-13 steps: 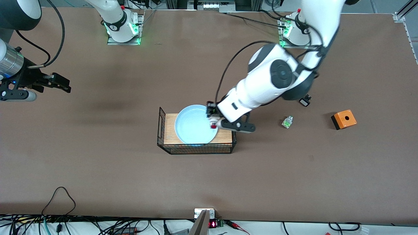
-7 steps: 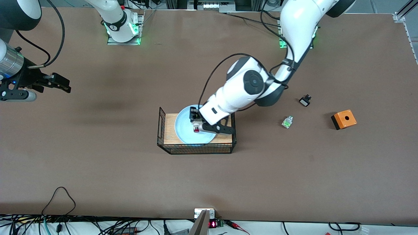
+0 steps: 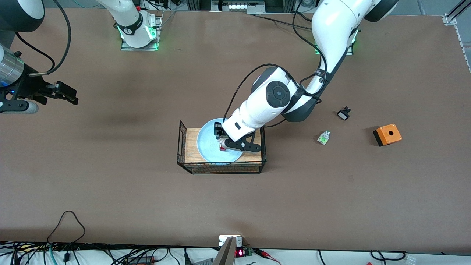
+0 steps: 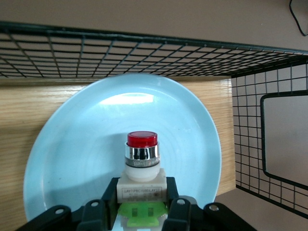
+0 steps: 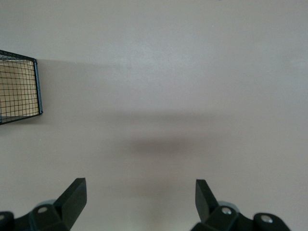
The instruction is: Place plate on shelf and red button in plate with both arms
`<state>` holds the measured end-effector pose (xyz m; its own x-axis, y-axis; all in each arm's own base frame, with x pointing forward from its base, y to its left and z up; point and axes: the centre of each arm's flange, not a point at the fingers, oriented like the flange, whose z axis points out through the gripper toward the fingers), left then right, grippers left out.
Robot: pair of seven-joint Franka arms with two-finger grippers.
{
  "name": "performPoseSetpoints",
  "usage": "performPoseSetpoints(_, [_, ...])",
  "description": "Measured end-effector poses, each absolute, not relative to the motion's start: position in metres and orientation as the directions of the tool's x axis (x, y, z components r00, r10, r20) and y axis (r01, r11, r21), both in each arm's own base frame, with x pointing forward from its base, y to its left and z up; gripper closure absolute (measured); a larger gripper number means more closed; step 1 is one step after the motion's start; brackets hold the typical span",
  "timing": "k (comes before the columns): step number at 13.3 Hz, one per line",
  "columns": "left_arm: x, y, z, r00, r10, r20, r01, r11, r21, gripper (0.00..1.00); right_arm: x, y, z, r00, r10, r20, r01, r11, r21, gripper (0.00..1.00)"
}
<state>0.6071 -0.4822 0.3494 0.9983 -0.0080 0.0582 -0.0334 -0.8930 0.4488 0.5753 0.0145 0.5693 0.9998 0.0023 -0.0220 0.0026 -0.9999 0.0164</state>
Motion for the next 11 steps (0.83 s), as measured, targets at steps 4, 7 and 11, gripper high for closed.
performPoseSetpoints(4, [0.608,-0.482,0.350,0.998,-0.010,0.062,-0.037,-0.894,0.447,0.15,0.575,0.014,0.570,1.000,0.002,-0.021,0.003,-1.000,0.016,0.00])
performPoseSetpoints(7, [0.612,-0.477,0.364,0.998,-0.015,0.053,-0.037,-0.897,0.441,0.00,0.575,0.014,0.570,1.000,0.002,-0.020,0.003,-1.000,0.016,0.00])
performPoseSetpoints(11, [0.601,-0.440,0.446,0.997,-0.069,-0.045,-0.048,-0.934,0.355,0.00,0.576,0.014,0.572,1.000,0.006,-0.017,0.006,-1.000,0.016,0.00])
